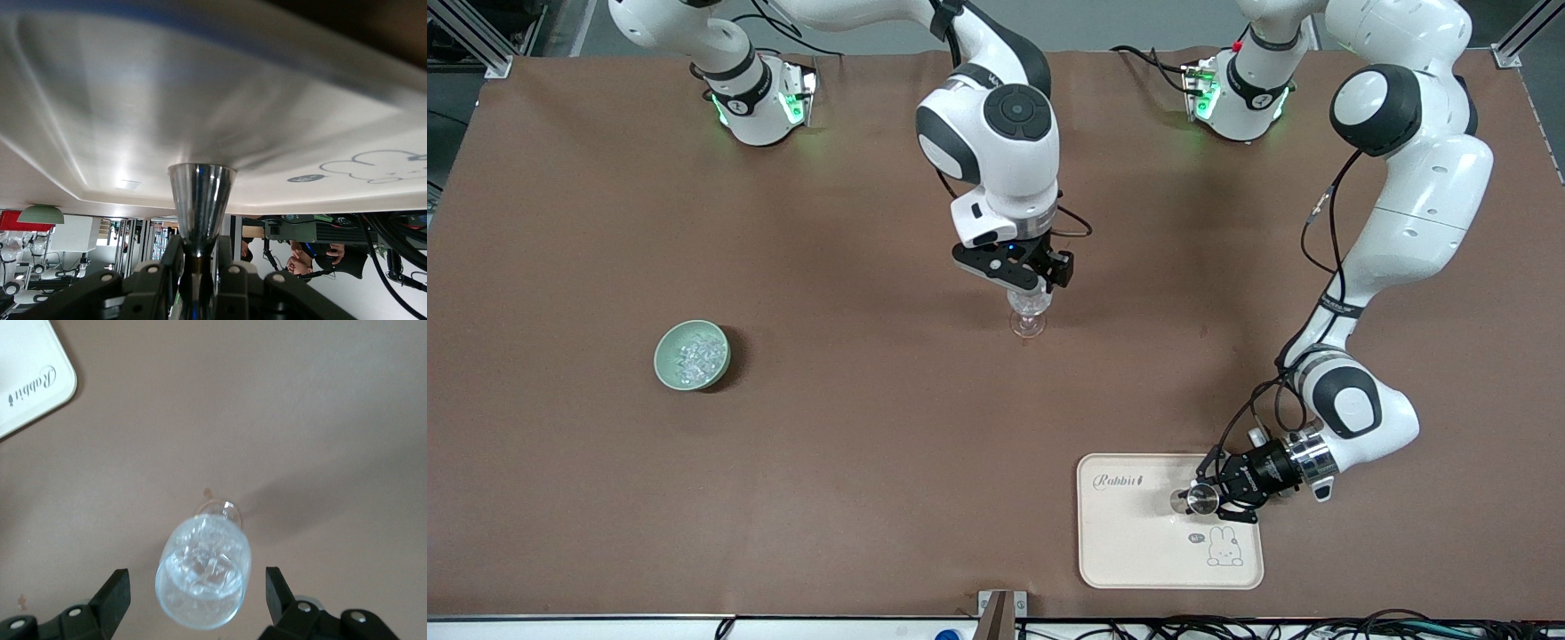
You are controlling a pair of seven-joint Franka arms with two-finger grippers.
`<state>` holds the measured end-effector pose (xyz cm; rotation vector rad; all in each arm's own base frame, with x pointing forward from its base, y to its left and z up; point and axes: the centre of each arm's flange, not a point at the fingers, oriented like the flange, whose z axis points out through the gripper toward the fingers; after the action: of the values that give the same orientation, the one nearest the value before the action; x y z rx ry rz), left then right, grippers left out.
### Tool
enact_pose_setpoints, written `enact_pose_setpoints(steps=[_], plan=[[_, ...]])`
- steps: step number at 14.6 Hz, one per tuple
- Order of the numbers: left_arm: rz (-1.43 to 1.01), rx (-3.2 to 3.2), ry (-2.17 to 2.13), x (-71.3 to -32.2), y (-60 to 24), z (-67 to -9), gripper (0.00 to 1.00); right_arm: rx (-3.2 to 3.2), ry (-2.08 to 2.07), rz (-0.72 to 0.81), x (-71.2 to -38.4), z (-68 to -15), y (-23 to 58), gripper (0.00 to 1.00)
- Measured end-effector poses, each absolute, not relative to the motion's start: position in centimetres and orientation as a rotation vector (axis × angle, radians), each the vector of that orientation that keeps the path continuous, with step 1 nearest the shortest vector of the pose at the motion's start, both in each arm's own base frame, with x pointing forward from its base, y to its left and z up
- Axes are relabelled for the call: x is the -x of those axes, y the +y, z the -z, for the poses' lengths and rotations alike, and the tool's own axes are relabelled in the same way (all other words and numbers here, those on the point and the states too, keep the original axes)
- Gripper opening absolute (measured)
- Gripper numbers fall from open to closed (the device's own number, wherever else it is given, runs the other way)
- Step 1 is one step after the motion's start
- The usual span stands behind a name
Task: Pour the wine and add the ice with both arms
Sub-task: 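Release the jigger on the tray while the right gripper withdraws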
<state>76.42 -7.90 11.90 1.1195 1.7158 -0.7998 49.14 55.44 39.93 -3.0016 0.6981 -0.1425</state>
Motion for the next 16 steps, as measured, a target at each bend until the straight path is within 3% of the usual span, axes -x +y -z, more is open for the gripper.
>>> enact_pose_setpoints(steps=[1,8,11,16], plan=[[0.796,-1.123,1.714,-76.4,-7.9,-11.9,0.3,3.025,0.667,0.148,-49.9,-40.4,54.5,0.94],[0.713,-1.281,1.665,-77.2,-6.9,-14.6,0.97,3.138,0.419,0.101,-59.8,-50.8,35.5,0.97],[0.693,-1.504,1.602,-77.4,-5.0,-18.9,1.0,3.15,0.332,0.081,-62.4,-53.4,23.8,0.97],[0.661,-1.812,1.531,-76.6,-1.7,-24.1,1.0,3.156,0.303,0.008,-62.7,-53.7,4.9,0.96]])
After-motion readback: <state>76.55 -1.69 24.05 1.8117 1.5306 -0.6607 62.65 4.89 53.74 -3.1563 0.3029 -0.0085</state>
